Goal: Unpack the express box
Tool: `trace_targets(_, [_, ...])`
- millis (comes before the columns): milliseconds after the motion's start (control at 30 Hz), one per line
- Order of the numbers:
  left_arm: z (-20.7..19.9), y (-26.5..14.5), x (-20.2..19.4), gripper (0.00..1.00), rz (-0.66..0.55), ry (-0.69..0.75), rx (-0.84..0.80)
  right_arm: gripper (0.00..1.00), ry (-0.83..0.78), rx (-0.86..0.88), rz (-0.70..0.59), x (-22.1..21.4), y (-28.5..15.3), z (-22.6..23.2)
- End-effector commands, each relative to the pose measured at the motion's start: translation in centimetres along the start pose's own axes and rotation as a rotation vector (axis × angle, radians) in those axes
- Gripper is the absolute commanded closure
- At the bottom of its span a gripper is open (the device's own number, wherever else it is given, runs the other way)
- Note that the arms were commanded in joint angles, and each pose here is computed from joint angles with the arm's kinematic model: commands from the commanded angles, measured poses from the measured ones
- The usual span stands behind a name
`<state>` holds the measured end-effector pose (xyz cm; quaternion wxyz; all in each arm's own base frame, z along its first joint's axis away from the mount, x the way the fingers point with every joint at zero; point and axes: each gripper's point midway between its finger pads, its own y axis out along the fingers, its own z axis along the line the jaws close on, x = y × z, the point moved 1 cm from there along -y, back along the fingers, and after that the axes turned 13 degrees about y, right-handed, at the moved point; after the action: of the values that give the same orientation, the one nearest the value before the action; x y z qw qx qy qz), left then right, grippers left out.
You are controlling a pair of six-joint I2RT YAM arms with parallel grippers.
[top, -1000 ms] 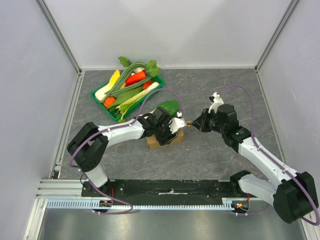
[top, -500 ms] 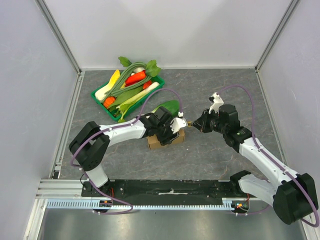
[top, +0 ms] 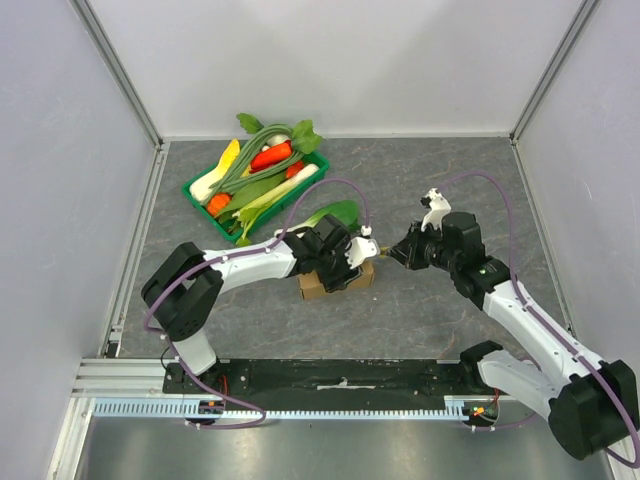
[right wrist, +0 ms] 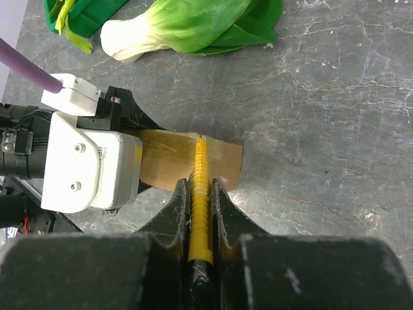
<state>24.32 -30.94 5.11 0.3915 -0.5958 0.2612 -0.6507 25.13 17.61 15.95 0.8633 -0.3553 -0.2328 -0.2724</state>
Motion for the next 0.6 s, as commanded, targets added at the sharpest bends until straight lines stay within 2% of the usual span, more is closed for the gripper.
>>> trace_targets(0, [0.8,1.3,-5.0,0.69,0.186,-0.108,0.072,1.0,0.066,-0.039,0.243,-5.4,-2.7,-0.7])
trace_targets(133, [0.8,1.1,-4.4,0.67,0.17,-0.111,0.072,1.0,0.047,-0.067,0.147,-2.6,-3.7,-0.2])
trace_targets(233, [1.2,0.7,-3.2,0.59,0.129,-0.112,0.079,1.0,0.034,-0.111,0.025,0.7,-4.7,0.2])
trace_targets(300, [1.5,0.1,-1.6,0.48,0.069,-0.106,0.082,1.0,0.042,-0.157,-0.041,2.6,-5.2,0.0])
trace_targets(333, [1.7,0.0,-1.0,0.41,0.043,-0.104,0.083,1.0,0.034,-0.199,-0.085,3.5,-5.3,-0.6])
trace_targets(367, [2.0,-0.4,0.1,0.01,0.01,-0.105,0.091,1.0,0.034,-0.229,-0.105,4.1,-5.3,-1.1])
trace_targets(567, [4.8,-3.8,7.1,0.0,-0.2,-0.082,0.169,1.0,0.071,-0.318,-0.227,7.8,-3.6,-3.4])
